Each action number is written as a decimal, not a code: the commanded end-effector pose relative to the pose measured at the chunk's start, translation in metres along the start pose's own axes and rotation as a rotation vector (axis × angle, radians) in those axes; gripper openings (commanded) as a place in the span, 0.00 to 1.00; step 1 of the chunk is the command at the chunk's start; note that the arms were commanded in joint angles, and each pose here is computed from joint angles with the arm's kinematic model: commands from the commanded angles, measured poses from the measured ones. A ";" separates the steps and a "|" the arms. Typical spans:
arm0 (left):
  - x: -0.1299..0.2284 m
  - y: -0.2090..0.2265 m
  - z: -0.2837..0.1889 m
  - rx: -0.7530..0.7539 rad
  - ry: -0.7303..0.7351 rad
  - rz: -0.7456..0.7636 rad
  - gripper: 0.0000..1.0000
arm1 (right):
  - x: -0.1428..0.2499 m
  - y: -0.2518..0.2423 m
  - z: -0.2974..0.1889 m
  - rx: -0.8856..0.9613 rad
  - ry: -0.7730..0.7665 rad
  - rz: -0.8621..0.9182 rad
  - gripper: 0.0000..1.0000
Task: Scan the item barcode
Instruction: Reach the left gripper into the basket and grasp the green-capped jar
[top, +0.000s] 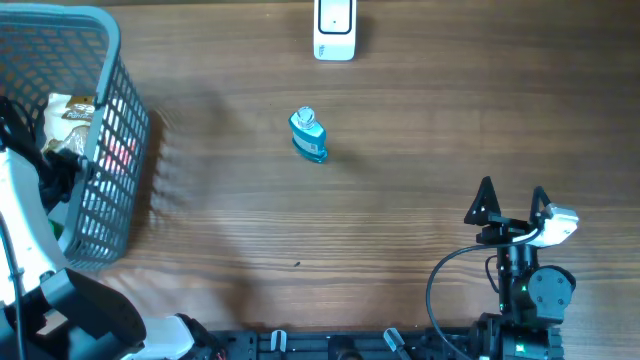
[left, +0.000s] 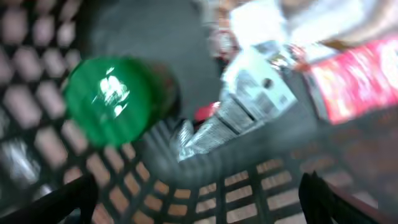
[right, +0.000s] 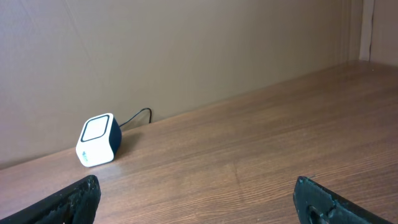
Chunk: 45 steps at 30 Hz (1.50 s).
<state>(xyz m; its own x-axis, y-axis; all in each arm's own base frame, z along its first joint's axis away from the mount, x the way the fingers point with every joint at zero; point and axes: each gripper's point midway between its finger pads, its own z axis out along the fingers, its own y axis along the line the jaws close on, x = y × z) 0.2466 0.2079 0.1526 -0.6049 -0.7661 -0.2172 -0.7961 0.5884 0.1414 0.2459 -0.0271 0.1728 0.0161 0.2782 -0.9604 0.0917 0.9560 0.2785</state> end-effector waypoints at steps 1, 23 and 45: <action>0.009 -0.028 -0.003 0.179 0.012 0.425 1.00 | -0.001 0.003 0.000 -0.017 -0.005 -0.017 1.00; -0.023 0.043 0.036 0.174 -0.026 0.623 1.00 | -0.001 0.003 0.000 -0.017 -0.005 -0.017 1.00; 0.015 0.060 0.073 0.103 0.111 0.871 1.00 | -0.001 0.003 0.000 -0.017 -0.005 -0.017 1.00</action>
<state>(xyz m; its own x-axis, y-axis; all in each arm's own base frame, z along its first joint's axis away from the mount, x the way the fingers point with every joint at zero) 0.1926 0.2499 0.0908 -0.9973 -0.0725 0.0136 -0.0702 0.9893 0.1281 0.2459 -0.0271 0.1729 0.0165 0.2782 -0.9604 0.0916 0.9561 0.2785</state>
